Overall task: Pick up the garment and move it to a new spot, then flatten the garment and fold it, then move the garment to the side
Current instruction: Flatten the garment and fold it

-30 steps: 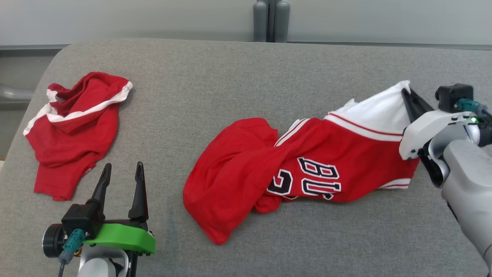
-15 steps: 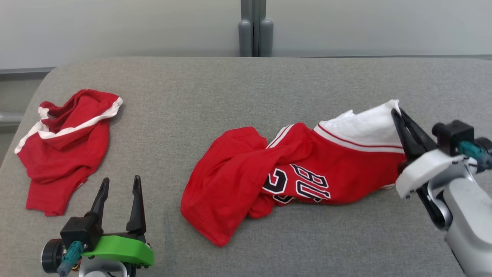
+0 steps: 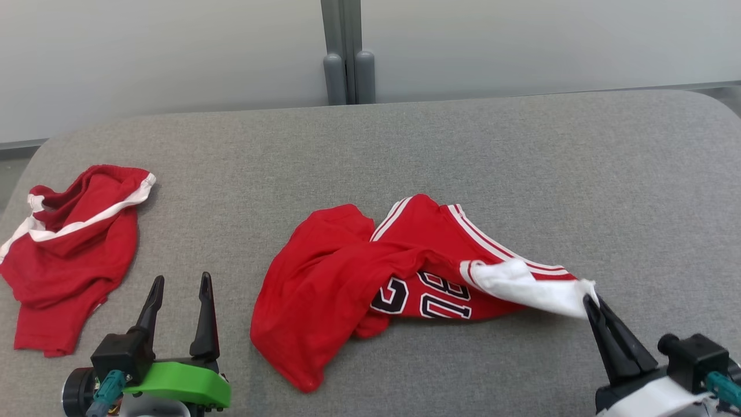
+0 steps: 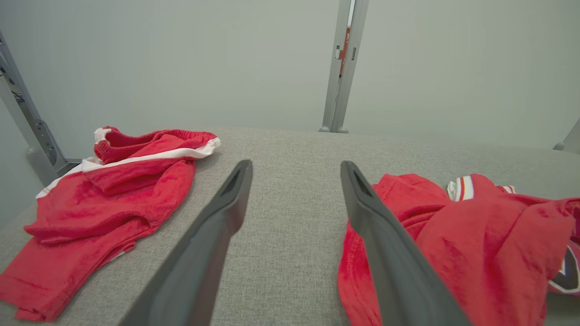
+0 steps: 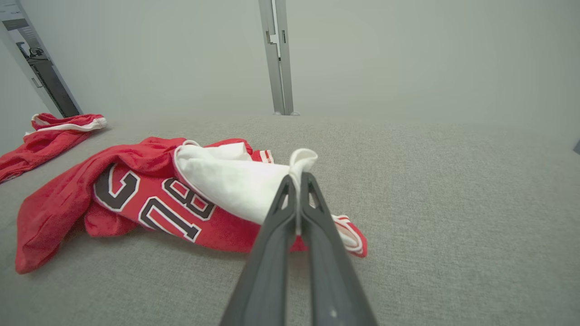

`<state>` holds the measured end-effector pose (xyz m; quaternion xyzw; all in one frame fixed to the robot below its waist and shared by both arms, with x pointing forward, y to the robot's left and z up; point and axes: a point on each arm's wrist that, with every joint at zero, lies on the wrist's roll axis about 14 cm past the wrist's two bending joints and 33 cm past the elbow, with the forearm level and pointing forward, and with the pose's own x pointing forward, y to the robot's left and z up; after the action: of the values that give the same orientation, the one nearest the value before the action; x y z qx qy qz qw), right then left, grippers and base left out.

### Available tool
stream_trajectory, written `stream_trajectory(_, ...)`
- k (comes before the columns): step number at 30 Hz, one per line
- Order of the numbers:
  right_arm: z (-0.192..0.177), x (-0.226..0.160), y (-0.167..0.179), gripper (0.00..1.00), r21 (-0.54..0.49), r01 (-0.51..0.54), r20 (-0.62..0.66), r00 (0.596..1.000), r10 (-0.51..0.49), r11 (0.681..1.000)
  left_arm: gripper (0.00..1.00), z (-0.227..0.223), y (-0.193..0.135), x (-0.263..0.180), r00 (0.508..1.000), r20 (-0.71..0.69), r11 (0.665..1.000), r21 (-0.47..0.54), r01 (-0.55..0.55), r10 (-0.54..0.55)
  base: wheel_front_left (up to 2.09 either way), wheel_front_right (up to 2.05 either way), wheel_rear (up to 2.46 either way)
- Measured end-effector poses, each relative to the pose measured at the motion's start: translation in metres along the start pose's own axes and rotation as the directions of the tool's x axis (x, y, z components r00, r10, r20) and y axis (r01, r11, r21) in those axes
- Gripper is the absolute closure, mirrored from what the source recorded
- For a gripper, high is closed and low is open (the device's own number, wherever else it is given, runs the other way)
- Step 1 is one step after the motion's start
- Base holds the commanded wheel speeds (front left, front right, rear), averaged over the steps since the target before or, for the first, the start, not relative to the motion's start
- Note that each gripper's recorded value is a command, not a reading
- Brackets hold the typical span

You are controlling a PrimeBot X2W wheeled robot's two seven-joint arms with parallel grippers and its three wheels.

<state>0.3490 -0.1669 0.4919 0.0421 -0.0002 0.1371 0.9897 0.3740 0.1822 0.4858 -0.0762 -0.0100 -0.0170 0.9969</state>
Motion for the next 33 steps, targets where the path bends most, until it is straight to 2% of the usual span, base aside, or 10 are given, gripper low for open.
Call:
stream_trajectory(1, -0.007, -0.008, 0.000, 1.00, 0.006, 0.010, -0.020, 1.000, -0.010, 1.000, 0.00, 0.000, -0.001, 0.000, 1.000, 0.001, 1.000, 0.001, 0.002, -0.002, 0.00, 0.00, 0.00)
stream_trajectory(2, -0.012, -0.013, 0.000, 0.83, 0.007, 0.018, -0.036, 0.999, -0.018, 1.000, 0.00, 0.000, -0.001, 0.000, 1.000, 0.001, 1.000, 0.001, 0.003, -0.003, 0.00, 0.00, 0.00)
stream_trajectory(3, -0.016, -0.019, -0.002, 0.16, 0.013, 0.032, -0.048, 0.998, -0.031, 0.999, 0.00, 0.000, -0.001, 0.000, 1.000, 0.001, 1.000, 0.001, 0.003, -0.003, 0.00, 0.00, 0.00)
stream_trajectory(4, -0.017, -0.022, -0.001, 0.00, 0.023, 0.041, -0.049, 0.998, -0.040, 0.999, 0.00, 0.000, -0.001, -0.001, 1.000, -0.001, 1.000, 0.001, 0.003, -0.003, 0.00, 0.00, 0.00)
stream_trajectory(11, 0.007, -0.020, 0.000, 0.00, 0.018, 0.042, 0.028, 0.999, -0.042, 0.999, 0.00, -0.002, 0.000, -0.001, 1.000, -0.007, 1.000, 0.004, 0.003, -0.003, 0.00, 0.00, 0.00)
stream_trajectory(33, 0.027, -0.004, -0.002, 0.00, 0.019, 0.101, 0.114, 0.988, -0.102, 0.995, 0.00, 0.005, 0.006, -0.007, 1.000, 0.015, 1.000, 0.013, -0.015, 0.014, 0.00, 0.00, 0.00)
